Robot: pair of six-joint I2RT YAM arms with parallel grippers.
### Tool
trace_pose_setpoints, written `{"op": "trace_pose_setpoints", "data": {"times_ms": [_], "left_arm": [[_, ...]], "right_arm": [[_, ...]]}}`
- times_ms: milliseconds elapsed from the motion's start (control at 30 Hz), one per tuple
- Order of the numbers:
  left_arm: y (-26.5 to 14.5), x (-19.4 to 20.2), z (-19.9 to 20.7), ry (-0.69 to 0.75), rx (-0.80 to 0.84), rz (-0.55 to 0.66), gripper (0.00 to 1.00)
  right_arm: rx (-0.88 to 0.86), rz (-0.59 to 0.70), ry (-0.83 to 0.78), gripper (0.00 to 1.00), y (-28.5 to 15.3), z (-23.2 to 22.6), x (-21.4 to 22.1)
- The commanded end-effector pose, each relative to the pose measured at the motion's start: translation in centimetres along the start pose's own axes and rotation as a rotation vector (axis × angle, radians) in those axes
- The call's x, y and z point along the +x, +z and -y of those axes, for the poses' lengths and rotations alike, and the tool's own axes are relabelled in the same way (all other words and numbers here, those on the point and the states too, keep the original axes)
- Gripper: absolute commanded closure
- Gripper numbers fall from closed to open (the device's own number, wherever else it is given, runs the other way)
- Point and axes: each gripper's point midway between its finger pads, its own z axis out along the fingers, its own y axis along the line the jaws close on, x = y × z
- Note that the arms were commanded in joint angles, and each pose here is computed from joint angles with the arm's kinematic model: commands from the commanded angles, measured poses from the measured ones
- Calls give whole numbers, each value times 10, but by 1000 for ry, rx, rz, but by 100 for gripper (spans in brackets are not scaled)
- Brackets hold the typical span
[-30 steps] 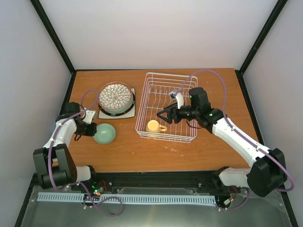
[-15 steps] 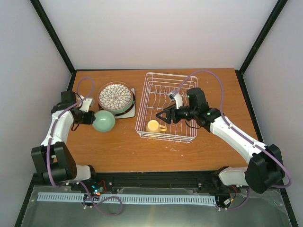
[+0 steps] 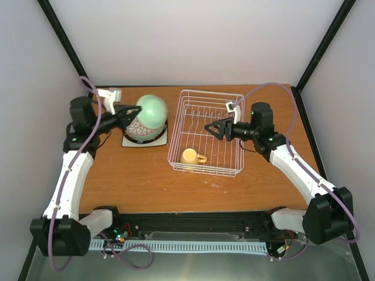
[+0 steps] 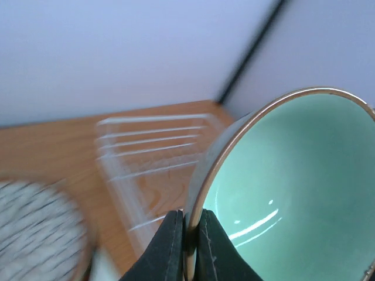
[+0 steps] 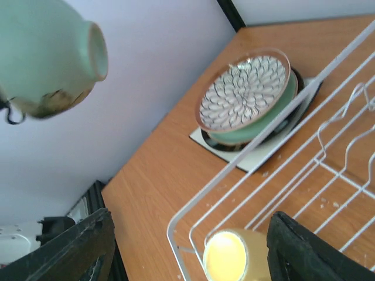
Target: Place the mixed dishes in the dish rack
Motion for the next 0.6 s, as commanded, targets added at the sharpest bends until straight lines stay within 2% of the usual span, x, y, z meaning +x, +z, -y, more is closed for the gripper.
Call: {"op": "trace_pose_setpoints", "data": {"times_ms": [0, 133, 200, 267, 567], "left_arm": [[27, -51, 102, 40, 477, 81, 99], [47, -44, 159, 77, 836, 5, 99], [46, -44, 171, 112, 938, -14, 99], [38, -43, 181, 150, 1012, -8, 99], [39, -32, 202, 112, 1191, -6, 99]], "right_arm": [[-187, 66, 15, 29, -14, -30, -26], [-303, 44, 23, 25, -21, -51, -28], [-341, 45, 27, 17, -29, -58, -32], [-393, 63, 25, 12, -39, -70, -37], [-494, 51, 86, 8, -50, -88, -40]]}}
